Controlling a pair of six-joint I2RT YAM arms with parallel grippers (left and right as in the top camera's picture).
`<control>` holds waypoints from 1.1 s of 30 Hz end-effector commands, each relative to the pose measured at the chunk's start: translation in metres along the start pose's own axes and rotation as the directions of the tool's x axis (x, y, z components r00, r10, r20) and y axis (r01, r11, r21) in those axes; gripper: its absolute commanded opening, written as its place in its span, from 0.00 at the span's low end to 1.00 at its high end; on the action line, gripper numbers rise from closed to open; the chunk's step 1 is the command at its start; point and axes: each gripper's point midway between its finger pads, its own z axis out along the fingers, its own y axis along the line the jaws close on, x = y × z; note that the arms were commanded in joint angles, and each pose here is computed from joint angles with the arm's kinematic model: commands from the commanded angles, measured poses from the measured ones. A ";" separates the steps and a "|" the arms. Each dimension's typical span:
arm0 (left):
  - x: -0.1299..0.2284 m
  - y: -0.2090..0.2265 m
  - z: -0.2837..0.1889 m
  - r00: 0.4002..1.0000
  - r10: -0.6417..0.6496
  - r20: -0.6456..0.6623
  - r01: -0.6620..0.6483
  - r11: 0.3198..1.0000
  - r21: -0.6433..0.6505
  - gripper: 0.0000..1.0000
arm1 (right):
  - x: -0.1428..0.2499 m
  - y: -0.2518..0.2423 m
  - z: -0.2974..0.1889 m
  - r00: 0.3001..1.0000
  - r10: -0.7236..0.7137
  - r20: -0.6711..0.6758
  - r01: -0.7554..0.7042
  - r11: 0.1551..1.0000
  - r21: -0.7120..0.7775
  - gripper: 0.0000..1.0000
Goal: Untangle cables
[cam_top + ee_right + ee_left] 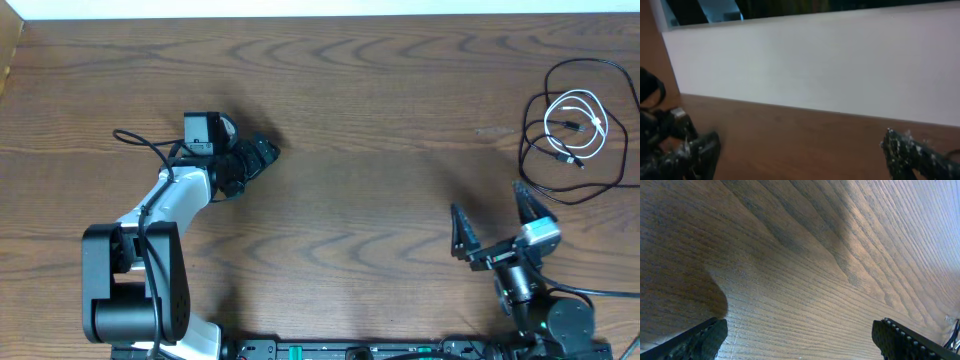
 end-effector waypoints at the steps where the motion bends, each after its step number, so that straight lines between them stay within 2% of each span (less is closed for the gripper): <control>1: -0.001 0.002 0.002 1.000 0.020 0.004 -0.020 1.000 -0.013 0.98 | 0.016 -0.002 0.000 1.000 0.000 0.008 0.000 1.000 0.002 0.99; 7: -0.001 0.002 0.002 1.000 0.020 0.004 -0.020 1.000 -0.013 0.98 | 0.032 0.000 0.001 1.000 0.006 -0.024 -0.007 1.000 -0.012 0.99; 12: -0.001 0.002 0.002 1.000 0.020 0.004 -0.020 1.000 -0.013 0.98 | 0.080 -0.003 -0.005 0.975 0.034 -0.219 -0.033 0.999 0.008 0.99; 33: -0.001 0.002 0.002 1.000 0.020 0.004 -0.020 1.000 -0.013 0.98 | 0.079 -0.003 -0.004 0.976 0.032 -0.213 -0.031 0.999 0.011 0.99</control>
